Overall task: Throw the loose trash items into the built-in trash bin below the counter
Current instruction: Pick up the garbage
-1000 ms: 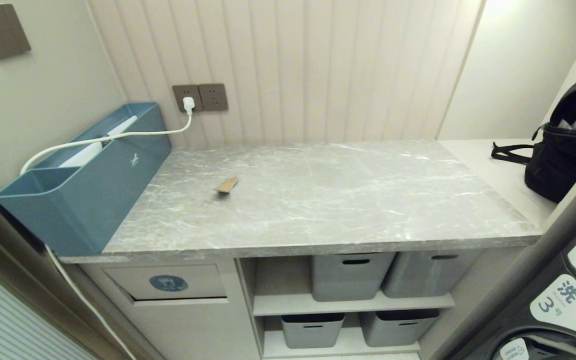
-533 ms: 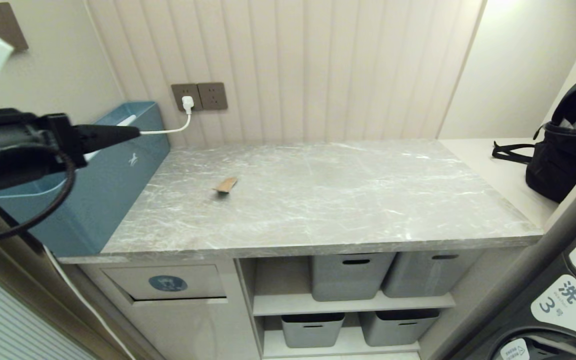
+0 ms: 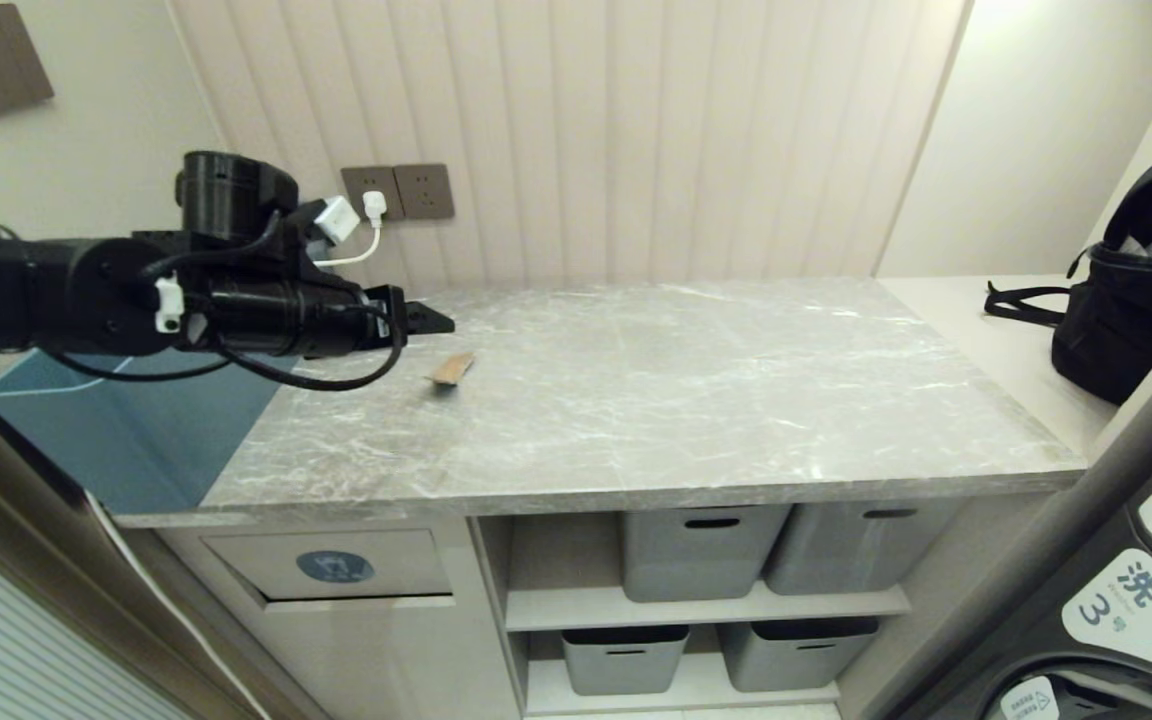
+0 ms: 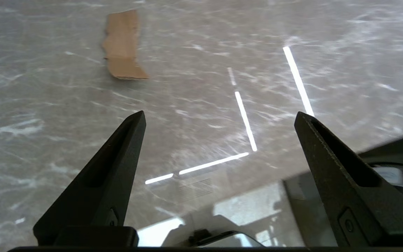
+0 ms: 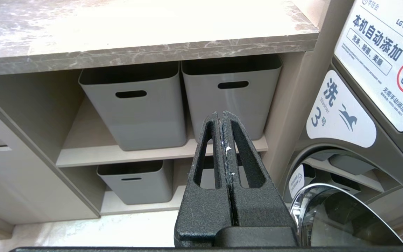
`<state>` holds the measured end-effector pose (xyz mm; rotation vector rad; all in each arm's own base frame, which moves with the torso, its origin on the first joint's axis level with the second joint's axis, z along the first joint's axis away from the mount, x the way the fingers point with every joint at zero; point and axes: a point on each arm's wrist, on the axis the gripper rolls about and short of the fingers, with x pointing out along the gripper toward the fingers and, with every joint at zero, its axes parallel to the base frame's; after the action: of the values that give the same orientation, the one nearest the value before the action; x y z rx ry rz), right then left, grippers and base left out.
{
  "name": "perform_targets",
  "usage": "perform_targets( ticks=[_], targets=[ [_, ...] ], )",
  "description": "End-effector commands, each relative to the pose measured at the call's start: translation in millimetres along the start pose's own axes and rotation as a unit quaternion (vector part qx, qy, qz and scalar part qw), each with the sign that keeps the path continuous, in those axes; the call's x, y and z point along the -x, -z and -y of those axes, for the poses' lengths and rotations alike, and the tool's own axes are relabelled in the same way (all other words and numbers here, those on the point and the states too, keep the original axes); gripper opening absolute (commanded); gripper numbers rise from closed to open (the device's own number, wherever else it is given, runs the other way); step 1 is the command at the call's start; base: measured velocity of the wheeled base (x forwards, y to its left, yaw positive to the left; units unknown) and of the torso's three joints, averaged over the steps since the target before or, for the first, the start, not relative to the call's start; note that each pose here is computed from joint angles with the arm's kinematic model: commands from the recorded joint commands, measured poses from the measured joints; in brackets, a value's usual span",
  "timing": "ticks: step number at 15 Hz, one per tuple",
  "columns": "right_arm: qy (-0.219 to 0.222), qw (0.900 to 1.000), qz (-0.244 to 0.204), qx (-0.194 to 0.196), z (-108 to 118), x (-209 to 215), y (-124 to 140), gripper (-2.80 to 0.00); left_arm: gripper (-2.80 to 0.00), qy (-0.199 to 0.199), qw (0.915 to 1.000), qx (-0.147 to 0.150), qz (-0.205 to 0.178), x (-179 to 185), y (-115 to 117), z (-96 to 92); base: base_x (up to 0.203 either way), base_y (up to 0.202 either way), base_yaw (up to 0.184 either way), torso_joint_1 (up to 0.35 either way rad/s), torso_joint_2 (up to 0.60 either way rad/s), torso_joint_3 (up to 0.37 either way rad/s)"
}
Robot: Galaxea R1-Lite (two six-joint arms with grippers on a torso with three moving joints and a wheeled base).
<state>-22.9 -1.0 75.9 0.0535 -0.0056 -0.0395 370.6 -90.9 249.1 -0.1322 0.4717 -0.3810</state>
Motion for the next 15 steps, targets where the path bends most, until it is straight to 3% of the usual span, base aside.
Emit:
perform_targets(
  ticks=[1, 3, 6, 11, 15],
  targets=[
    [0.000, 1.000, 0.000, 0.000, 0.0, 0.0, -0.1, -2.80, 0.00, -0.018, 0.9994, 0.001, -0.030, -39.5, 15.1, -4.7, 0.000, 0.000, 0.000, 0.000, 0.00, 0.000],
    [0.000, 1.000, -0.001, 0.000, 0.0, -0.1, 0.4, -2.80, 0.00, -0.048, 0.9979, 0.000, -0.043, -53.3, 22.7, -4.7, 0.000, 0.000, 0.000, 0.000, 0.00, 0.000],
    [0.000, 1.000, -0.001, 0.000, 0.0, -0.1, 0.3, -2.80, 0.00, -0.060, 0.9973, -0.001, -0.044, -69.1, 23.8, -16.9, 0.000, 0.000, 0.000, 0.000, 0.00, 0.000],
    [0.000, 1.000, -0.001, 0.000, 0.0, -0.1, 0.4, -2.80, 0.00, -0.065, 0.9963, -0.046, -0.032, -105.0, 23.5, -26.4, 0.000, 0.000, 0.000, 0.006, 0.00, 0.001],
    [0.000, 1.000, 0.000, 0.000, 0.0, 0.0, -0.1, -2.80, 0.00, -0.109, 0.9920, -0.062, -0.010, -128.4, 22.1, -35.1, 0.000, 0.000, 0.000, 0.000, 0.00, 0.000]
  ],
)
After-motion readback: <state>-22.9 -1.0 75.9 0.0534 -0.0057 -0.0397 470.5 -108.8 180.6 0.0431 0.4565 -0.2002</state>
